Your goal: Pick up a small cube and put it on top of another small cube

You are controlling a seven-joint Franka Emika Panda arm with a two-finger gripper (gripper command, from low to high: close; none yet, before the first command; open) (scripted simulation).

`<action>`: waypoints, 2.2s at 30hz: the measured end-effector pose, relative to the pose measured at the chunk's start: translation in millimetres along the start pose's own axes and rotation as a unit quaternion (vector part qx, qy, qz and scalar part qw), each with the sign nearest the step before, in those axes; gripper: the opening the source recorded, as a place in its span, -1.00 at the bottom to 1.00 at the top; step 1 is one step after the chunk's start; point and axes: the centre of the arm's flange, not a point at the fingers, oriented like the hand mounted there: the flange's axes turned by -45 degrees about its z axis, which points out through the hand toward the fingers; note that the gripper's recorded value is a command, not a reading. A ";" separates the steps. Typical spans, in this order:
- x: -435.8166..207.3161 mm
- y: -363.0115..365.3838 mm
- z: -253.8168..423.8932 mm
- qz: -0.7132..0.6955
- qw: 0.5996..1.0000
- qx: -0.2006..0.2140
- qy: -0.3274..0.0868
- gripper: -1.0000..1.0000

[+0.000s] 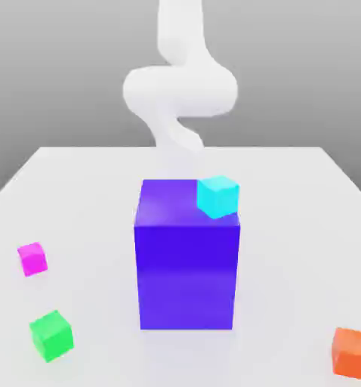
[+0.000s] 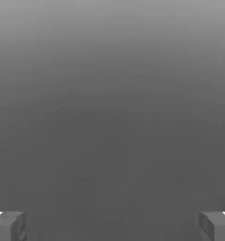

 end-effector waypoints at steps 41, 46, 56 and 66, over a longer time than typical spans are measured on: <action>-453.9 332.1 279.2 0.413 0.839 -0.194 -0.296 -1.00; -443.4 334.5 269.1 0.410 0.841 -0.197 -0.294 -1.00; -413.9 327.5 233.8 0.413 0.840 -0.195 -0.295 -1.00; -284.2 255.0 307.4 0.042 0.935 -0.054 -0.348 -1.00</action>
